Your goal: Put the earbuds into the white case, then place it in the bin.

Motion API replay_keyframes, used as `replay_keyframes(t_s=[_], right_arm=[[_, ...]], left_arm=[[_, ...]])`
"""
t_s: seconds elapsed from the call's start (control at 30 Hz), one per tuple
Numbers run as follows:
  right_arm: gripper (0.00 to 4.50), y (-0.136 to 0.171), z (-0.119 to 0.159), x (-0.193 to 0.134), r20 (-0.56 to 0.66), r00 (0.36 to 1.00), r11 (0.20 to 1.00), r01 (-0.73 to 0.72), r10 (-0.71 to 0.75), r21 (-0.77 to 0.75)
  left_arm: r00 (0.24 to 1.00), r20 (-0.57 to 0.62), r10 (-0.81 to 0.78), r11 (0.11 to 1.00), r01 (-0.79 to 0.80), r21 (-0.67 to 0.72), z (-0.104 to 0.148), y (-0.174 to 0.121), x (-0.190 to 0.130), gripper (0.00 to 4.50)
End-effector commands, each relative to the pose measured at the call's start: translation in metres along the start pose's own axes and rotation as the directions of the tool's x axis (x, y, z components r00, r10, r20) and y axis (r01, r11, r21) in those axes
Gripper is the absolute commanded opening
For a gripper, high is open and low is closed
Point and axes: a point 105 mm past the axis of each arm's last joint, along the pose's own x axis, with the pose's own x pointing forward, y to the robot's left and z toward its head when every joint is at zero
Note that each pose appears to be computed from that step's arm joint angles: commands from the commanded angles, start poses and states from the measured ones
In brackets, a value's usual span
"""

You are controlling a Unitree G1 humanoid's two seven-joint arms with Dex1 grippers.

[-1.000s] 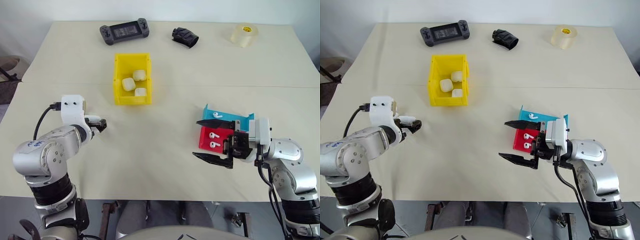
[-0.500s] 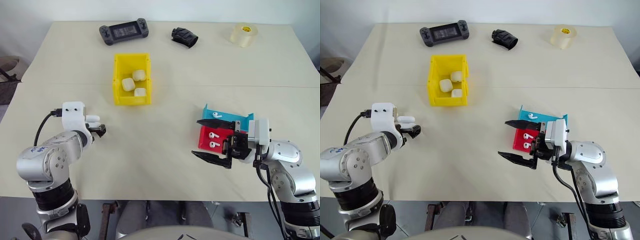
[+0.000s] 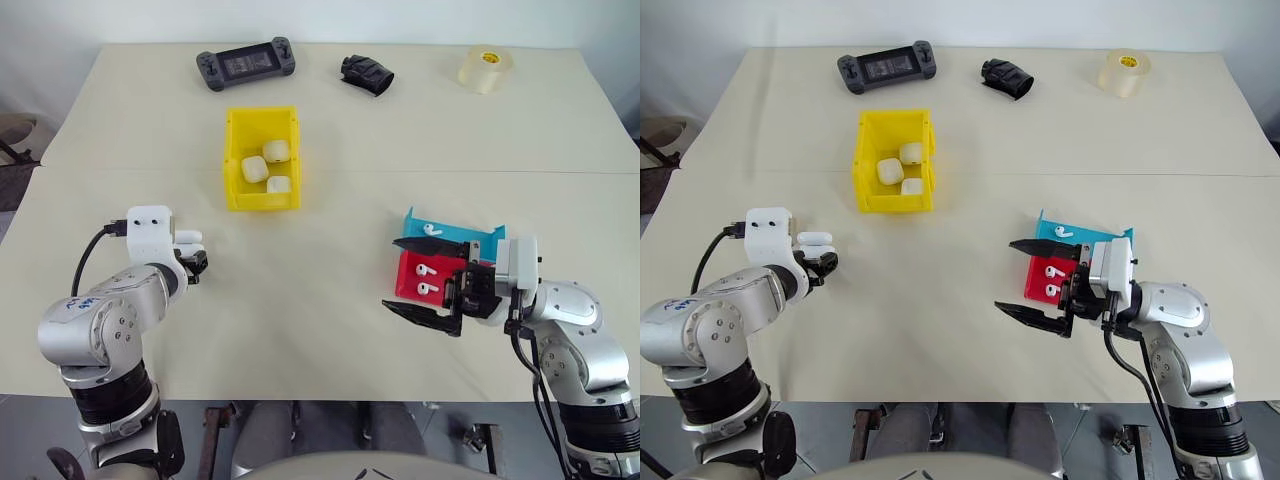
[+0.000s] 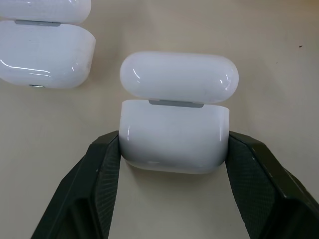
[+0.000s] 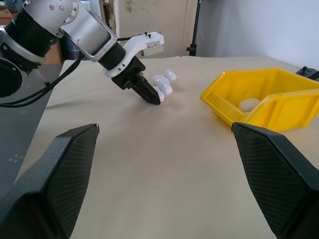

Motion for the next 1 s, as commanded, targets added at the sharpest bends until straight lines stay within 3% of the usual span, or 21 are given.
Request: replay_keyframes(t_s=[0.03,0.1,0.2,0.37,0.47,0.53,0.63,0.7,0.8,0.9,1.0], right_arm=[[4.5,0.001,0.008,0.001,0.022,1.0,0.999,-0.003,0.004,-0.041],[4.5,0.001,0.008,0.001,0.02,1.0,0.999,-0.002,0.002,-0.041],[4.5,0.0,0.007,-0.001,0.014,1.0,0.999,0.0,0.001,-0.041],[4.5,-0.004,0.007,-0.006,-0.005,1.0,0.999,0.007,-0.007,-0.047],[4.5,-0.007,0.008,-0.012,-0.031,0.999,0.998,0.019,-0.021,-0.059],[4.5,-0.008,0.009,-0.016,-0.04,0.999,0.998,0.027,-0.03,-0.061],[4.5,-0.011,0.013,-0.028,-0.075,0.994,0.994,0.072,-0.078,-0.077],[4.5,-0.011,0.015,-0.035,-0.091,0.991,0.992,0.091,-0.098,-0.085],[4.5,-0.011,0.019,-0.059,-0.152,0.973,0.982,0.16,-0.175,-0.103],[4.5,-0.006,0.022,-0.081,-0.209,0.947,0.968,0.226,-0.245,-0.112],[4.5,0.004,0.023,-0.099,-0.268,0.919,0.957,0.267,-0.289,-0.118]], left_arm=[[0.998,0.049,-0.033,0.999,0.034,-0.007,0.015,0.005,-0.005,2.77],[0.993,0.074,-0.087,0.995,0.083,0.053,0.021,0.005,-0.011,2.77],[0.932,0.164,-0.323,0.938,0.292,0.188,0.03,-0.01,-0.025,2.77],[0.733,0.198,-0.65,0.723,0.517,0.458,0.027,-0.026,-0.049,2.77],[0.532,0.215,-0.819,0.551,0.623,0.556,0.021,-0.036,-0.068,2.77],[0.434,0.217,-0.874,0.471,0.651,0.595,0.019,-0.041,-0.077,2.77],[0.179,0.257,-0.95,0.304,0.726,0.617,0.017,-0.063,-0.092,2.77],[0.125,0.253,-0.959,0.26,0.738,0.622,0.014,-0.072,-0.091,2.77],[-0.051,0.225,-0.973,0.102,0.778,0.62,0.002,-0.103,-0.095,2.77],[-0.172,0.221,-0.96,-0.006,0.803,0.597,-0.008,-0.128,-0.098,2.77],[-0.262,0.238,-0.935,-0.057,0.775,0.629,-0.009,-0.151,-0.101,2.77]])
